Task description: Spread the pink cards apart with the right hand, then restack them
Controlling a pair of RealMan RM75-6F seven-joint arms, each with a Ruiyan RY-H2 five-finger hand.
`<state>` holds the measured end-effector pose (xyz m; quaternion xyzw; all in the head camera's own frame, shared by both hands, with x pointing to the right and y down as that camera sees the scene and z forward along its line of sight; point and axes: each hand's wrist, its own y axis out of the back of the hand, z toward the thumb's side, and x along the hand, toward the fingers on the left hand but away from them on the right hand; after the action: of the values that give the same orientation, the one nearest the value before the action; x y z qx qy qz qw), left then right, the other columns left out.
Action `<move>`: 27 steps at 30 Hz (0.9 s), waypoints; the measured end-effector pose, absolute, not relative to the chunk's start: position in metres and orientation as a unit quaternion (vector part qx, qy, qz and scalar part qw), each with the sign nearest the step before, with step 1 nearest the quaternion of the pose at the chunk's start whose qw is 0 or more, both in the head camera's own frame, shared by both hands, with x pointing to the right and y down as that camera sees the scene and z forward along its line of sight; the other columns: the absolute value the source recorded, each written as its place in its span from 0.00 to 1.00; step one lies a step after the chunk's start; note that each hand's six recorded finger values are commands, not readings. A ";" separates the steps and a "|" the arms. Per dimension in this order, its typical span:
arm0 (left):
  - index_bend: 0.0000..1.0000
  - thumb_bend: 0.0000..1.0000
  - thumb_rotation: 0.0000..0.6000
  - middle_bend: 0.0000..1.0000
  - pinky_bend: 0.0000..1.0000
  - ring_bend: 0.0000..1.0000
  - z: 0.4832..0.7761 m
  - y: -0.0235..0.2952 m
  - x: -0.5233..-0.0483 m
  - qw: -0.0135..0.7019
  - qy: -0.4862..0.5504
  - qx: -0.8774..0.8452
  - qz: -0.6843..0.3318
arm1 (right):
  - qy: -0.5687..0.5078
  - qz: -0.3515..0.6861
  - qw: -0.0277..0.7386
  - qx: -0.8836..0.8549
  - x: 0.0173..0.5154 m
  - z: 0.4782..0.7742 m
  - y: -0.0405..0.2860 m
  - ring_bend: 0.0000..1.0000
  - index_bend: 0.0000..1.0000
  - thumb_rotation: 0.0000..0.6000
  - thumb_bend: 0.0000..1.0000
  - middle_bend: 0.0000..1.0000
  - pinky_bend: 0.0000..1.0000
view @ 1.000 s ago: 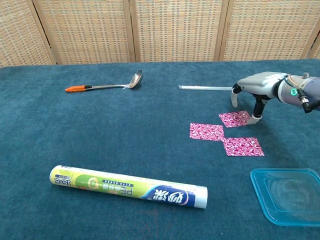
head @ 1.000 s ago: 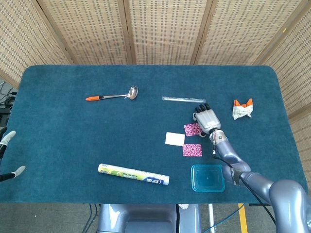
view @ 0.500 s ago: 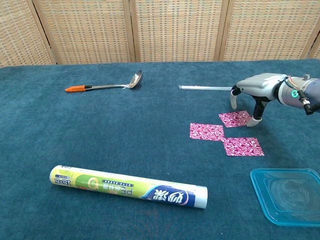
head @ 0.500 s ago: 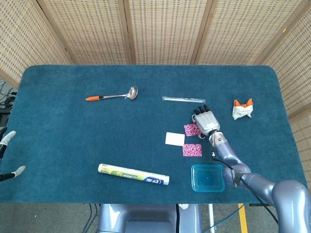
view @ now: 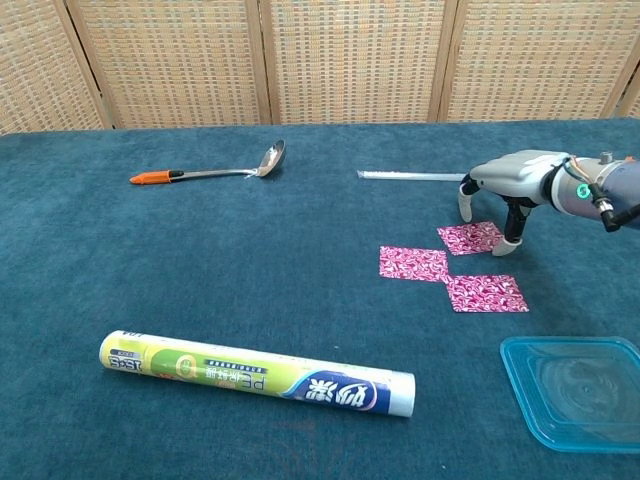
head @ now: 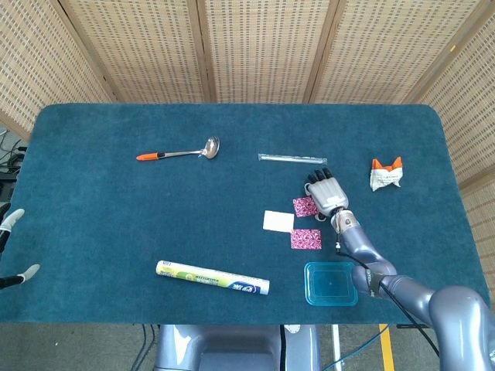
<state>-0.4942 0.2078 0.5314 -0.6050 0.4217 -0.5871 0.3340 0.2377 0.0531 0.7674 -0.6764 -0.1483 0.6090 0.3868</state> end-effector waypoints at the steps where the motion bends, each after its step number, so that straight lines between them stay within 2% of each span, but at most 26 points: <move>1: 0.08 0.14 1.00 0.00 0.00 0.00 0.531 0.208 -0.494 0.334 0.422 -0.605 -0.587 | -0.148 0.609 0.387 -0.676 0.237 0.768 0.053 0.00 0.36 1.00 0.21 0.15 0.00; 27: 0.08 0.14 1.00 0.00 0.00 0.00 0.533 0.208 -0.498 0.331 0.424 -0.604 -0.588 | -0.121 0.614 0.403 -0.668 0.229 0.770 0.052 0.00 0.38 1.00 0.21 0.15 0.00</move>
<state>-0.4982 0.2085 0.5326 -0.6041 0.4242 -0.5876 0.3315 0.2291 0.0519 0.7700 -0.6677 -0.1205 0.6139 0.4035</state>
